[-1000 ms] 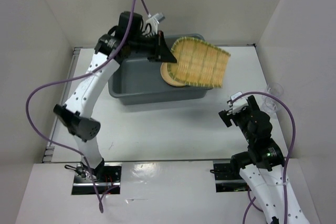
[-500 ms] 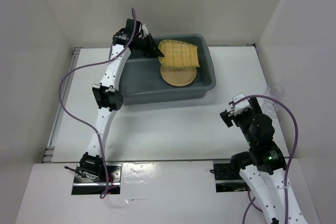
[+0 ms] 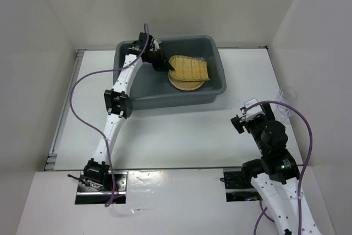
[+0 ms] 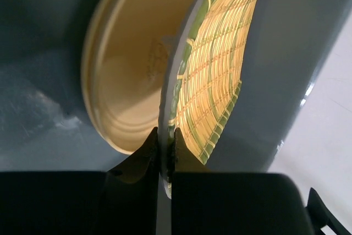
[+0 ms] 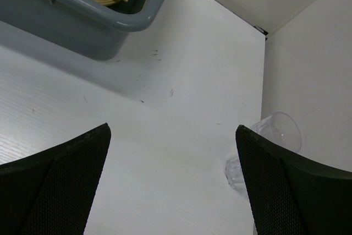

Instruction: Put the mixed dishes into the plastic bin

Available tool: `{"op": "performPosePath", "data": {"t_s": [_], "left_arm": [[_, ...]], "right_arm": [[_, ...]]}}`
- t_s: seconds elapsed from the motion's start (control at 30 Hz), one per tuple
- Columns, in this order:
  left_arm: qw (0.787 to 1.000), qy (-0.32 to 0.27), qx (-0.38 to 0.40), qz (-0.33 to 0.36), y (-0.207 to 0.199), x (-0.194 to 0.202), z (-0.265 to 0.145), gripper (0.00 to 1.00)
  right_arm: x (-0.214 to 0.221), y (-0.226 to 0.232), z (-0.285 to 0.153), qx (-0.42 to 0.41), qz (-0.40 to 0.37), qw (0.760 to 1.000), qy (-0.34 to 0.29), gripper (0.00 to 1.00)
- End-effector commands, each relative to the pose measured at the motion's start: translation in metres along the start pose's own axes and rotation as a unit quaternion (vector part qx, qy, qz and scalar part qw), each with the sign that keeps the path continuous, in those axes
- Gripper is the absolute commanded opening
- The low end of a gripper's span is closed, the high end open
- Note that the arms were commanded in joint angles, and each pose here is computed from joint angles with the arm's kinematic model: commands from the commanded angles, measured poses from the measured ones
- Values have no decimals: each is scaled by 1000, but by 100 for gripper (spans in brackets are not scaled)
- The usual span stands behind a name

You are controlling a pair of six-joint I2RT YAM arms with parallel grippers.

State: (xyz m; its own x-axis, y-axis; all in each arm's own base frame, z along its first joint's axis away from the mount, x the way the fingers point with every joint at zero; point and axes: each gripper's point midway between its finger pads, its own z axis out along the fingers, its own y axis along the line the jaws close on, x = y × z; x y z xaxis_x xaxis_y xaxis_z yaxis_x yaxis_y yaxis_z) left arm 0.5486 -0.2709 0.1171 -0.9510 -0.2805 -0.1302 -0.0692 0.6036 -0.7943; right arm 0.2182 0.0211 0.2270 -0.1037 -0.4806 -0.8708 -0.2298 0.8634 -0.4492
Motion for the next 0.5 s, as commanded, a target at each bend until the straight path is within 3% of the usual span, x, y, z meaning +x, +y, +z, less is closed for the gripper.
{"op": "performPosePath", "data": {"t_s": [0.0,0.2,0.23,0.3,0.33,0.37,0.43,0.47], "left_arm": [[999,-4,47,27,-20,-4,-2,0],[999,1,37,21,-5,-3,9,2],[999,1,37,21,-5,-3,9,15],[999,0,29,17,-2,-3,9,58],[1000,0,23,19,1,-3,9,88],[999,-15,12,30,-2,-7,3,99],[998,-48,-13,42,-6,-18,-14,99],[990,-111,-43,73,-21,-39,-47,99]], "right_arm": [[-15,-7,0,19,9,999,-30,99],[-16,-5,0,10,9,999,-34,99],[-16,-5,0,10,9,999,-34,99],[-16,-5,0,10,9,999,-34,99],[-16,-5,0,10,9,999,-34,99],[-15,-4,2,8,9,999,-30,99],[-14,-5,2,13,9,999,-28,99],[-13,-4,3,11,8,1000,-24,99]]}}
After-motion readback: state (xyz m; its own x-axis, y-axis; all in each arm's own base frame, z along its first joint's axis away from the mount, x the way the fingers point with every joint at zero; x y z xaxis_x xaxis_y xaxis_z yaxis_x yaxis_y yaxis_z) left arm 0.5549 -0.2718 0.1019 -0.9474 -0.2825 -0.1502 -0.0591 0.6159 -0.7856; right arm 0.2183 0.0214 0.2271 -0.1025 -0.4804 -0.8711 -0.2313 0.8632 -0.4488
